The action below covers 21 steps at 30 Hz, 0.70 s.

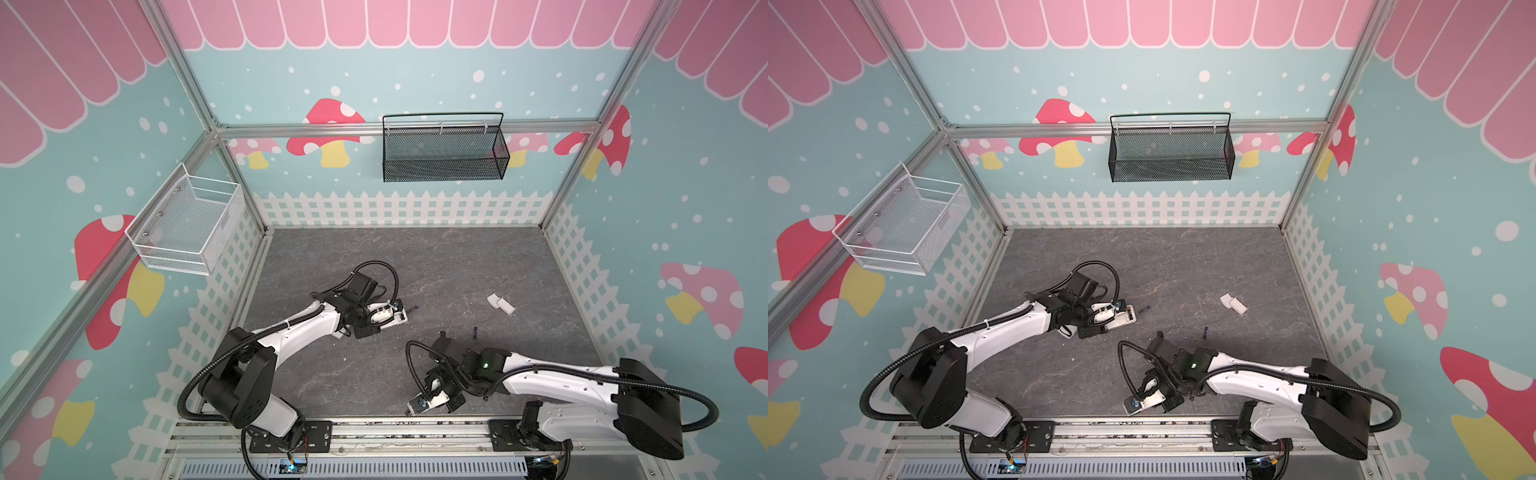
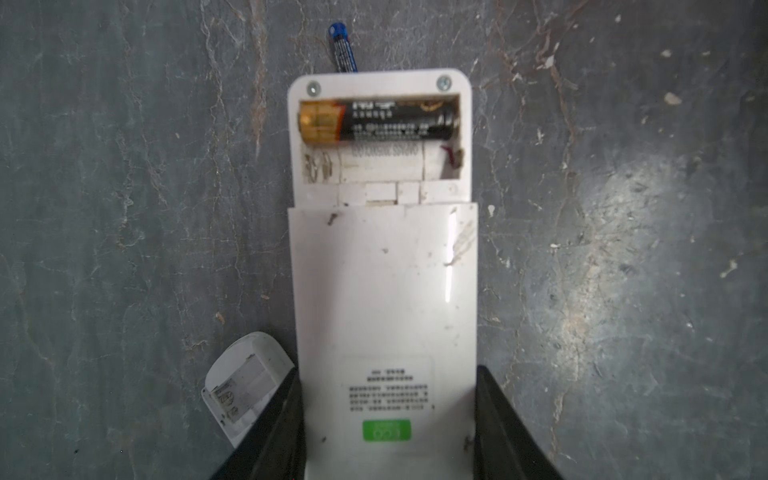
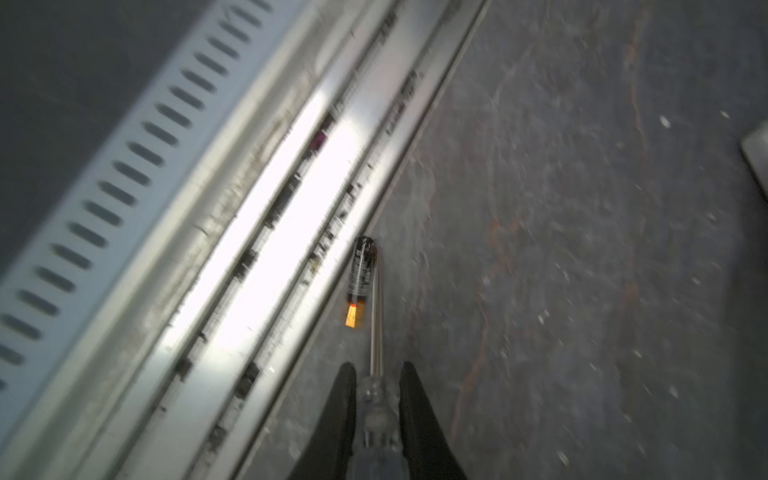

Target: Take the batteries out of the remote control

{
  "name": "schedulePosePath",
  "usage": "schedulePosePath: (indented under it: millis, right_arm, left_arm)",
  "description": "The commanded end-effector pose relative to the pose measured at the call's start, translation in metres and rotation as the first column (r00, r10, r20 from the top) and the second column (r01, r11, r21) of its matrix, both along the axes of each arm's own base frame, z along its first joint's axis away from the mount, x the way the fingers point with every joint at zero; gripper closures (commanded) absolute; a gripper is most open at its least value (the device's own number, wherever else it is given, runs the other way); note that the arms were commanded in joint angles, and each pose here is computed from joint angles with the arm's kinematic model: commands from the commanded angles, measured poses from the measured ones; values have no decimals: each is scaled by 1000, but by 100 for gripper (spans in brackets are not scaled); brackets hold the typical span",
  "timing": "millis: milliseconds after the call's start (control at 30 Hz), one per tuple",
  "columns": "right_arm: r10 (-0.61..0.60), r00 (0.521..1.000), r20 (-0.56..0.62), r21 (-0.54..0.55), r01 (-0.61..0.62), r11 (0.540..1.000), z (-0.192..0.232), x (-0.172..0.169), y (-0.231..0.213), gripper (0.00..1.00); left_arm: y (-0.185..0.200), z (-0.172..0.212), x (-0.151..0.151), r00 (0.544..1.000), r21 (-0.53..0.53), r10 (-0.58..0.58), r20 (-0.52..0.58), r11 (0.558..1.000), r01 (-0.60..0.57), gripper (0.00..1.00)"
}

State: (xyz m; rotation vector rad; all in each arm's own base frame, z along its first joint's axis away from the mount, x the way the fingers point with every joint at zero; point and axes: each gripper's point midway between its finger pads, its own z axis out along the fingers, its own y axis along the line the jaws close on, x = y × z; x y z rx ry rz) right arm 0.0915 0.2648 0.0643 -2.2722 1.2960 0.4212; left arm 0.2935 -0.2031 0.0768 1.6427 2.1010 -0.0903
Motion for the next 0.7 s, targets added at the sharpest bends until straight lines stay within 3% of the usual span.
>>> schedulePosePath:
  millis: [0, 133, 200, 433, 667]
  right_arm:
    - [-139, 975, 172, -65, 152, 986, 0, 40, -25, 100]
    - [-188, 972, 140, 124, 171, 977, 39, 43, -12, 100]
    - [-175, 979, 100, 150, 159, 976, 45, 37, -10, 100]
    - [27, 990, -136, 126, -9, 992, 37, -19, -13, 100]
    - [140, 959, -247, 43, -134, 990, 24, -46, -29, 100]
  left_arm:
    - [-2, 7, 1, 1000, -39, 10, 1, 999, -10, 77]
    - [4, 6, 3, 1000, -39, 27, -4, 999, -27, 77]
    - [6, 7, 4, 999, -42, 35, -4, 999, -35, 77]
    - [11, 9, 6, 999, -51, 53, -9, 997, -54, 77]
    - [12, 7, 6, 999, -45, 51, -16, 998, -52, 77]
